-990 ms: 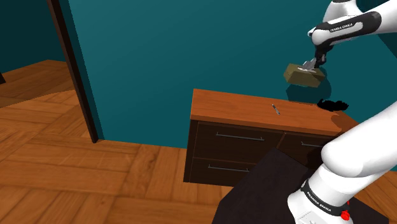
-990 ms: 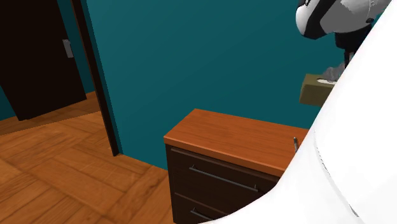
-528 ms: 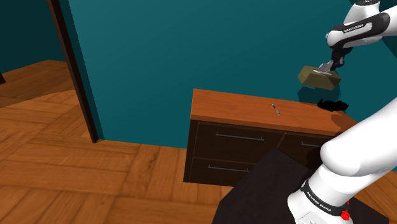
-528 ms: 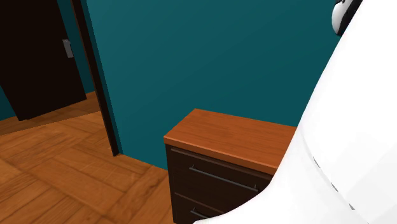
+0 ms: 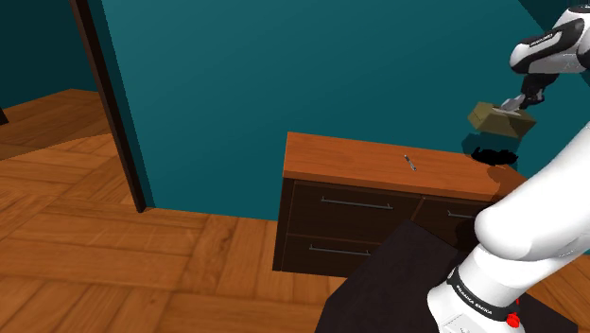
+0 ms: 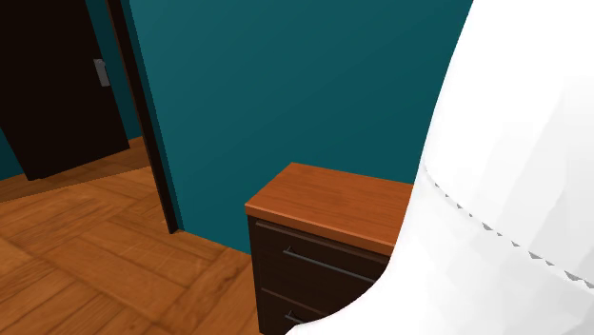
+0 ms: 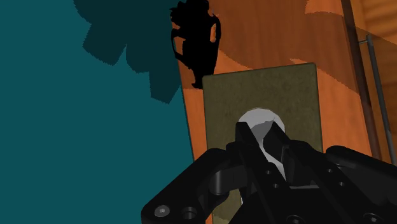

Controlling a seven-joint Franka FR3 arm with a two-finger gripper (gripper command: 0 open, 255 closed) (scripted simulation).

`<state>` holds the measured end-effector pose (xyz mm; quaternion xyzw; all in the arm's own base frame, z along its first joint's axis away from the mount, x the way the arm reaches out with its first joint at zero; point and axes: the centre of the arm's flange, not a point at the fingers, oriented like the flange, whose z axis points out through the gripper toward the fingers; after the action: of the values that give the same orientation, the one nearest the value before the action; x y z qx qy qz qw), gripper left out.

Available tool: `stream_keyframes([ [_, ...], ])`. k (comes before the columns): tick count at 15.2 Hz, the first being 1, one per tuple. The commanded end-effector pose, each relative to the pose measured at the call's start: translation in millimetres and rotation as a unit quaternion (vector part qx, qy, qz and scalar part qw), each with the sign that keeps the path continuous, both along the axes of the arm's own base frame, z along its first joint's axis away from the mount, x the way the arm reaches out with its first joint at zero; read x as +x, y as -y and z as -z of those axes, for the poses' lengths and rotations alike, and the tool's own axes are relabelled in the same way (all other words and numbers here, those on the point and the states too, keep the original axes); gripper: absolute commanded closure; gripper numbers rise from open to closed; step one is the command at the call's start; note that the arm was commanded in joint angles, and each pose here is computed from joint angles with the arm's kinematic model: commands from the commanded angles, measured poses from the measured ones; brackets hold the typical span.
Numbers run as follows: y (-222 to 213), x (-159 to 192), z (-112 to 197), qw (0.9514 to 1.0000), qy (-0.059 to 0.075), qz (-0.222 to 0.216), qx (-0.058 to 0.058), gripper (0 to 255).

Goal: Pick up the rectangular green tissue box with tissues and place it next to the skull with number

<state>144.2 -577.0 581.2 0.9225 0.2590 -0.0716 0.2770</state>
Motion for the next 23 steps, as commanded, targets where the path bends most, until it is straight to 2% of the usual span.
stream_keyframes([
  [1,15,-21,0,1.0,0.0,-0.001,0.0,255],
  [8,72,-92,0,1.0,0.0,-0.001,0.0,255],
  [23,72,-92,79,1.0,0.0,-0.001,0.0,255],
])
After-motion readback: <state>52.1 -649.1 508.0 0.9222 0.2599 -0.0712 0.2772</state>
